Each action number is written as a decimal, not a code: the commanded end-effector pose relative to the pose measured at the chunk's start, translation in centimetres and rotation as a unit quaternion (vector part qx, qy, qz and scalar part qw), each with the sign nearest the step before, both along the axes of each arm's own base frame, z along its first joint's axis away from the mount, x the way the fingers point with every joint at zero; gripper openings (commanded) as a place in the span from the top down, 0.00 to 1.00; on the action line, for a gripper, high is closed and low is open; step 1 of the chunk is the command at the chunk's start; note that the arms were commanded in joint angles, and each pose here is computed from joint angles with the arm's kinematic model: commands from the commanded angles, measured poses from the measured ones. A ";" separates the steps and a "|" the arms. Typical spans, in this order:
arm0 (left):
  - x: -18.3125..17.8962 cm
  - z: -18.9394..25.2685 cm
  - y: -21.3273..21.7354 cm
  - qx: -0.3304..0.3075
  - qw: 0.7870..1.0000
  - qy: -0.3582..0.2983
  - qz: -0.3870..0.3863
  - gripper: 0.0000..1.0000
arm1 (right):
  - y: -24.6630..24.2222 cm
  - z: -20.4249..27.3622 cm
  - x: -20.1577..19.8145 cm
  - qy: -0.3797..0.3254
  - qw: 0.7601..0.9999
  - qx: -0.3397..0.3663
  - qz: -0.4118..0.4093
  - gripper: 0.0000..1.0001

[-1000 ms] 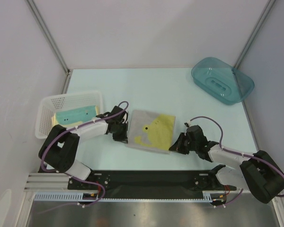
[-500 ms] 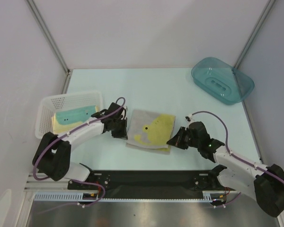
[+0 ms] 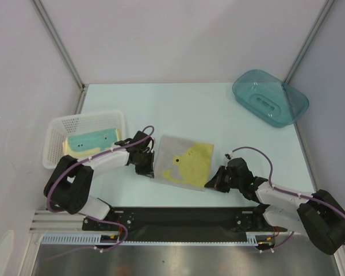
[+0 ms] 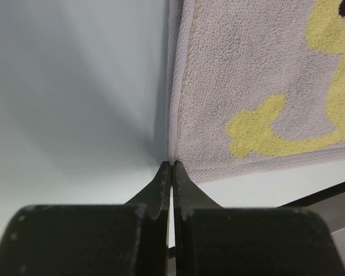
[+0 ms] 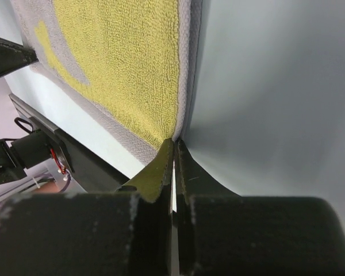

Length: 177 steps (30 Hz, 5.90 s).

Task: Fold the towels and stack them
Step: Fold the towel

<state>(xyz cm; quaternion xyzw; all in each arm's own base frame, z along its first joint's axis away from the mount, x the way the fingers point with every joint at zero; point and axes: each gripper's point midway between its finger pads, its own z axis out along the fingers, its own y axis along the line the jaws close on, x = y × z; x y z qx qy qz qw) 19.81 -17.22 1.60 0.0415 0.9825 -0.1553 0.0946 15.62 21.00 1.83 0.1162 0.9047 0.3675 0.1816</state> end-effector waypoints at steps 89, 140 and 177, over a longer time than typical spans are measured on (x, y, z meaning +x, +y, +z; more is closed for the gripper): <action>21.6 7.3 -7.8 -0.097 0.937 -0.169 -0.291 0.45 | -2.4 4.7 22.7 -0.123 0.969 -0.066 0.204 0.50; 23.2 3.0 -3.8 -0.029 0.932 -0.135 -0.335 0.49 | -3.9 -0.4 22.6 -0.067 0.953 -0.033 0.294 0.76; 25.5 6.3 -5.7 -0.056 0.934 -0.180 -0.305 1.00 | -5.6 2.1 27.5 -0.148 0.950 -0.116 0.247 1.00</action>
